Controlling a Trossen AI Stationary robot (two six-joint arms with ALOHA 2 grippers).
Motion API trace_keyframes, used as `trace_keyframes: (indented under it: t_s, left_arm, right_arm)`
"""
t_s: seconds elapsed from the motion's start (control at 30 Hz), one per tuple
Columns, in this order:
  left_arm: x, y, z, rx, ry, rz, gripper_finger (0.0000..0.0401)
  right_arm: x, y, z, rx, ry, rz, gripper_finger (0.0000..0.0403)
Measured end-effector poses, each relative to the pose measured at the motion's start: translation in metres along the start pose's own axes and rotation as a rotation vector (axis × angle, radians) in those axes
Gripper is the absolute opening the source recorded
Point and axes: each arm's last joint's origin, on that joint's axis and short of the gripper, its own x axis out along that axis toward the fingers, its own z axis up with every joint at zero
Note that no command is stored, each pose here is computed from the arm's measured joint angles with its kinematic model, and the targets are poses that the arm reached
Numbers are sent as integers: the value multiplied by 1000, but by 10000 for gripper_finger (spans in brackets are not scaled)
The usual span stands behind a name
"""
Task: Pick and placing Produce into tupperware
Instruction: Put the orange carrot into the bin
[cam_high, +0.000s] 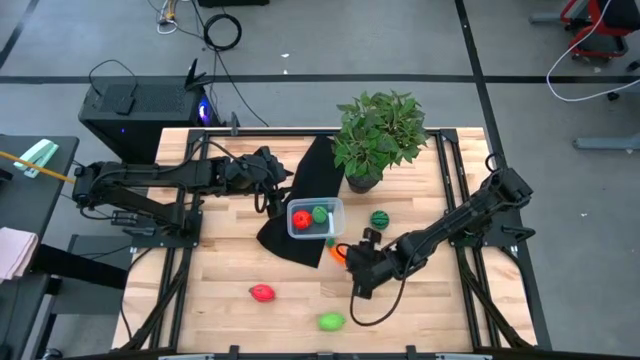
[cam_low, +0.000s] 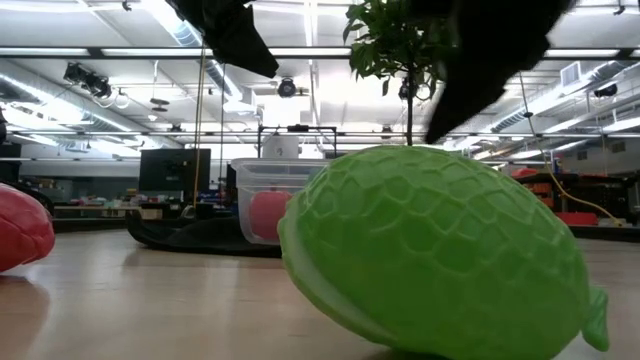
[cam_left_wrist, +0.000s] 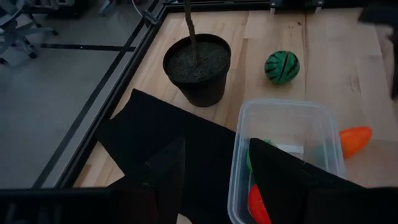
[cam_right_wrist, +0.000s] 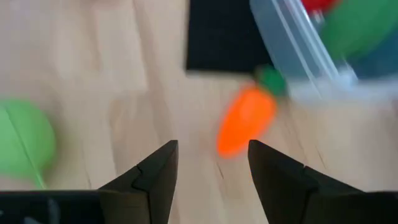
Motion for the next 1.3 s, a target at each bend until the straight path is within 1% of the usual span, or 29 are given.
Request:
trace_keyframes:
  t_s: [0.07, 0.13, 0.27, 0.37, 0.43, 0.57, 0.73, 0.87, 1.3]
  left_arm:
    - [0, 0, 0, 10, -2, 0, 189]
    - [0, 0, 0, 10, -1, 0, 189]
    - [0, 0, 0, 9, -3, 0, 190]
    - [0, 0, 0, 7, -1, 0, 188]
    - [0, 0, 0, -16, -1, 0, 188]
    - [0, 0, 0, -29, -1, -16, 187]
    - [0, -1, 0, -28, 1, -17, 183]
    - [0, -1, -1, -26, 7, -18, 185]
    - [0, -1, -2, 22, 24, -19, 185]
  right_arm:
    - [-10, -4, -7, 19, 72, -17, 204]
    - [-20, -7, -13, 50, 107, -27, 207]
    - [-22, -3, -17, 62, 78, 14, 214]
    - [-10, 3, -21, 64, 68, 17, 222]
    - [-3, 3, -24, 75, 76, -18, 229]
    - [11, 2, -20, 126, 29, -53, 245]
    - [37, 7, -10, 162, -38, -16, 268]
    - [52, 7, -12, 151, -26, -27, 281]
    - [60, -18, 2, 166, -16, -89, 282]
